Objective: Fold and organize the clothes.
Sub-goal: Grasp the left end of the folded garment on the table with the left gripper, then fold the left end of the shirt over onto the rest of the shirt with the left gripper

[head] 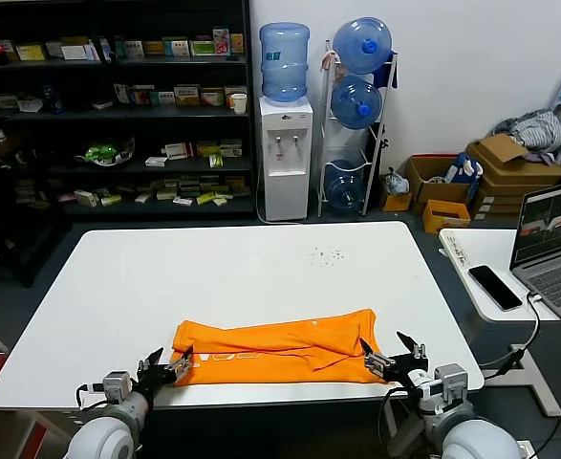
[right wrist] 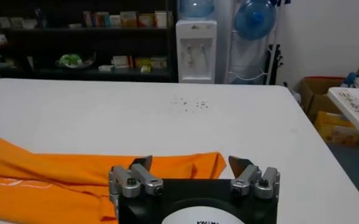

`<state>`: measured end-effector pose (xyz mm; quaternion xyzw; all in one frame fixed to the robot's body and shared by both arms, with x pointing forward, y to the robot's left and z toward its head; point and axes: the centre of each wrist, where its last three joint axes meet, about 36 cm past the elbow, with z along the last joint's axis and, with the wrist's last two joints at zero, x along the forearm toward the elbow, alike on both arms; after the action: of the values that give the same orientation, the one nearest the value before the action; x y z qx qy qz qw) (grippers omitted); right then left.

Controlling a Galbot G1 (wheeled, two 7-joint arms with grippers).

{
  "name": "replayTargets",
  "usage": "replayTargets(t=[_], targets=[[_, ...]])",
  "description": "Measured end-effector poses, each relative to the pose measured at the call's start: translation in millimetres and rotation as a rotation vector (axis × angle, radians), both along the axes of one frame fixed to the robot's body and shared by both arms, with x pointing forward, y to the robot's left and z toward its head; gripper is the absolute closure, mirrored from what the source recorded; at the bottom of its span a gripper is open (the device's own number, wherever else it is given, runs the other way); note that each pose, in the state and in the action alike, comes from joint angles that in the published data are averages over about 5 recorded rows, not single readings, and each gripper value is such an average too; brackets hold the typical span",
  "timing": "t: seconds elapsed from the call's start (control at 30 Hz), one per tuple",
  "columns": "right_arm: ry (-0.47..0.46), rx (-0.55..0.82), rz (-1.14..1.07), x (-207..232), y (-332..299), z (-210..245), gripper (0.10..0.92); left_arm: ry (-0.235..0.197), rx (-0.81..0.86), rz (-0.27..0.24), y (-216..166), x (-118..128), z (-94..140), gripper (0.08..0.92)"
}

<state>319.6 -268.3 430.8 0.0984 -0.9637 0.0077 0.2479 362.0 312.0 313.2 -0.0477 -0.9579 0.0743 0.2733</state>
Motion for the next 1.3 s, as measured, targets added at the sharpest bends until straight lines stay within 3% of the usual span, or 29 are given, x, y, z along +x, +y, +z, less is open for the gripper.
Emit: replayTargets(t=[0.33,0.73,1.0,1.3], targets=[[-0.002,-0.001,-0.011,2,0,0,0.200,-0.012,0.006,-0.013,-13,-5,-6,0.552],[-0.009,0.009,-0.030,6,1,-4,0.200,-0.073,0.041,0.009,-14,-9,0,0.871],[-0.014,0.022,-0.032,14,7,-7,0.200,-0.117,0.105,0.050,19,-12,18,0.882],[-0.022,0.036,-0.031,24,16,-12,0.200,-0.127,0.354,0.157,138,-25,43,0.882]])
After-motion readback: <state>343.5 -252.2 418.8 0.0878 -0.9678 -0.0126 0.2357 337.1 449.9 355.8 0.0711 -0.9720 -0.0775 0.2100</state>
